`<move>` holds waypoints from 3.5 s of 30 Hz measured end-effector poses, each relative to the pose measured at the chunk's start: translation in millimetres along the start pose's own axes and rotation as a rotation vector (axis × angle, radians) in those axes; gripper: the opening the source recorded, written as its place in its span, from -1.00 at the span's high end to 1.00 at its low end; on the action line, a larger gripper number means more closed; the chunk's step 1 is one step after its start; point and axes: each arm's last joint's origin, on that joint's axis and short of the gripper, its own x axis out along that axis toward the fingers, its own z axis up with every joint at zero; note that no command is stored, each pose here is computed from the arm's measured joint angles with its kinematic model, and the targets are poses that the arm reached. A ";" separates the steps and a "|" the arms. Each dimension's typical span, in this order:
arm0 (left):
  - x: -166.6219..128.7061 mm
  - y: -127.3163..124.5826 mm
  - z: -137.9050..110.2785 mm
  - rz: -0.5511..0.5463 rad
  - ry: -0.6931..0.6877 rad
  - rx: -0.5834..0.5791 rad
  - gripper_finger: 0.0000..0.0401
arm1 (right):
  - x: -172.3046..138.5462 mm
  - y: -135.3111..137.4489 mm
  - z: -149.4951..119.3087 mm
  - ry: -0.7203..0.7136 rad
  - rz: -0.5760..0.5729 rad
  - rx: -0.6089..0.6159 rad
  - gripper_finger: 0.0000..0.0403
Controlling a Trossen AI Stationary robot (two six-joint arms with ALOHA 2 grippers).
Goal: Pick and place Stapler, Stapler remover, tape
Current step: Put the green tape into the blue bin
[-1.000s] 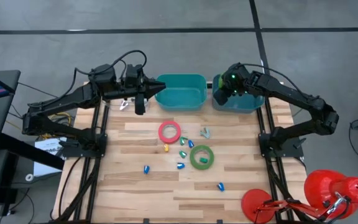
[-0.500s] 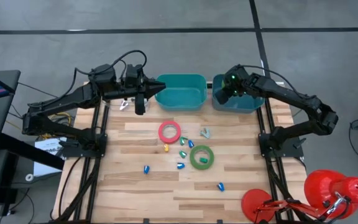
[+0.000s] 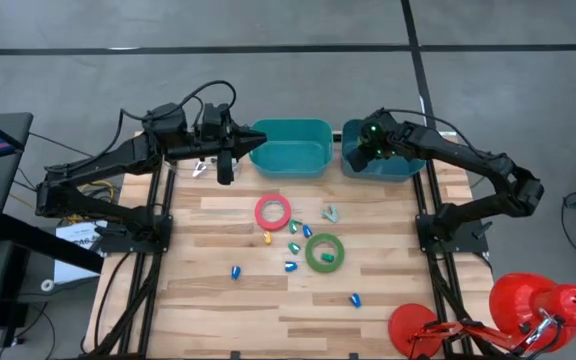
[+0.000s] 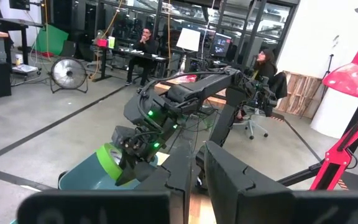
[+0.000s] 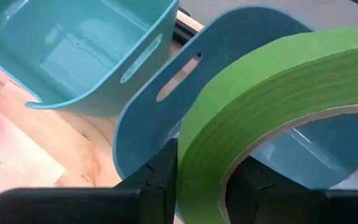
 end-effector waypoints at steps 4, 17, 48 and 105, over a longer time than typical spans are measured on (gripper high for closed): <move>0.0 0.1 0.0 0.000 0.000 0.000 0.83 | 16.6 -0.5 -1.0 0.053 -0.017 0.000 0.56; 0.1 0.1 0.0 0.000 0.000 0.000 0.83 | 56.0 5.4 -4.0 0.143 -0.035 -0.015 0.56; 0.1 0.1 -0.1 0.000 0.000 0.000 0.83 | 19.2 2.8 2.1 0.032 0.021 0.012 -0.35; 1.1 -23.0 -4.6 -0.094 0.019 -0.005 0.83 | -104.4 119.8 -62.2 -0.155 0.596 -0.337 -0.35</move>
